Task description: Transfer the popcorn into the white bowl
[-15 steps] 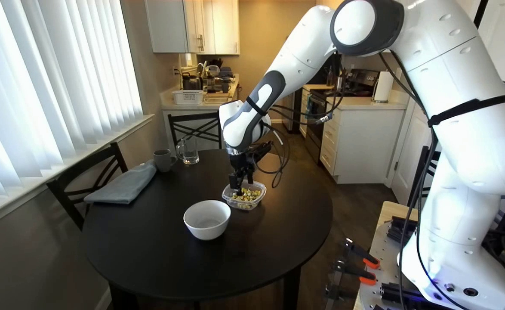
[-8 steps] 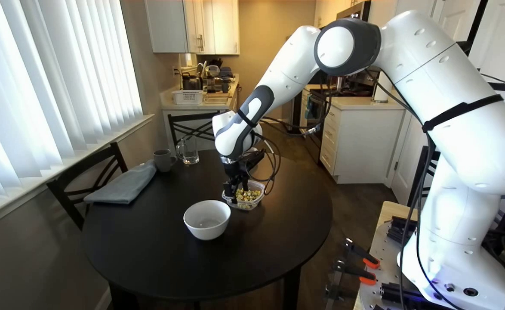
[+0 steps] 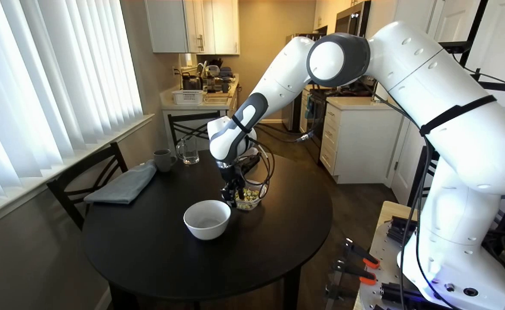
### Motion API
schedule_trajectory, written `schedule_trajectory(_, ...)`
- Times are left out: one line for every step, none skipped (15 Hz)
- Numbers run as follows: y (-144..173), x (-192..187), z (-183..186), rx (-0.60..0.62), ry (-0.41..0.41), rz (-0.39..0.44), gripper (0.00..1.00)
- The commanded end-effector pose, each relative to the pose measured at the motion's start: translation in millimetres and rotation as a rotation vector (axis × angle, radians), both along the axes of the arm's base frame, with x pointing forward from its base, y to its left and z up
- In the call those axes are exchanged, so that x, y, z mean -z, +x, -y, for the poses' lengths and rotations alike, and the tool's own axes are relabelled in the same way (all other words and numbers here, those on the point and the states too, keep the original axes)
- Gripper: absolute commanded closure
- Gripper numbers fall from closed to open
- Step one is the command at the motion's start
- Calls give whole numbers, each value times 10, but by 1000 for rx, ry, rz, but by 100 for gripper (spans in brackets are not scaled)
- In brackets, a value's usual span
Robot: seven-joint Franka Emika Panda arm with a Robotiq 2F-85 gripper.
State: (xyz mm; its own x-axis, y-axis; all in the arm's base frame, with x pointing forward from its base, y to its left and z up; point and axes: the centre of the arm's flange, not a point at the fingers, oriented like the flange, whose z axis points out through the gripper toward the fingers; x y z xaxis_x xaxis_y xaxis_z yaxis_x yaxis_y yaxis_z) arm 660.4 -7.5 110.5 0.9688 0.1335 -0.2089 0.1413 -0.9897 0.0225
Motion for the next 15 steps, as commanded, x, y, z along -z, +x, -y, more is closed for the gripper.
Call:
schedule_trajectory(73, 21, -16, -11, 18, -25, 66)
schedule_trajectory(74, 17, -22, -11, 20, -26, 74)
schedule_trajectory(78, 14, -27, -11, 22, -25, 80)
schedule_trajectory(69, -2, -31, -11, 25, -20, 85)
schedule_trajectory(52, -28, -38, -11, 29, -13, 92)
schedule_trajectory(25, -64, -46, -10, 32, -3, 95)
schedule_trajectory(2, -107, -49, -9, 35, 7, 96)
schedule_trajectory(-13, -151, -48, -7, 40, 17, 96)
schedule_trajectory(-37, -223, -45, 3, 42, 33, 95)
schedule_trajectory(-56, -296, -45, 12, 48, 55, 94)
schedule_trajectory(-76, -379, -49, 28, 56, 79, 97)
schedule_trajectory(-94, -462, -57, 48, 70, 105, 98)
schedule_trajectory(-117, -546, -70, 74, 84, 132, 96)
schedule_trajectory(-123, -609, -85, 104, 89, 147, 96)
schedule_trajectory(-126, -662, -104, 148, 87, 154, 96)
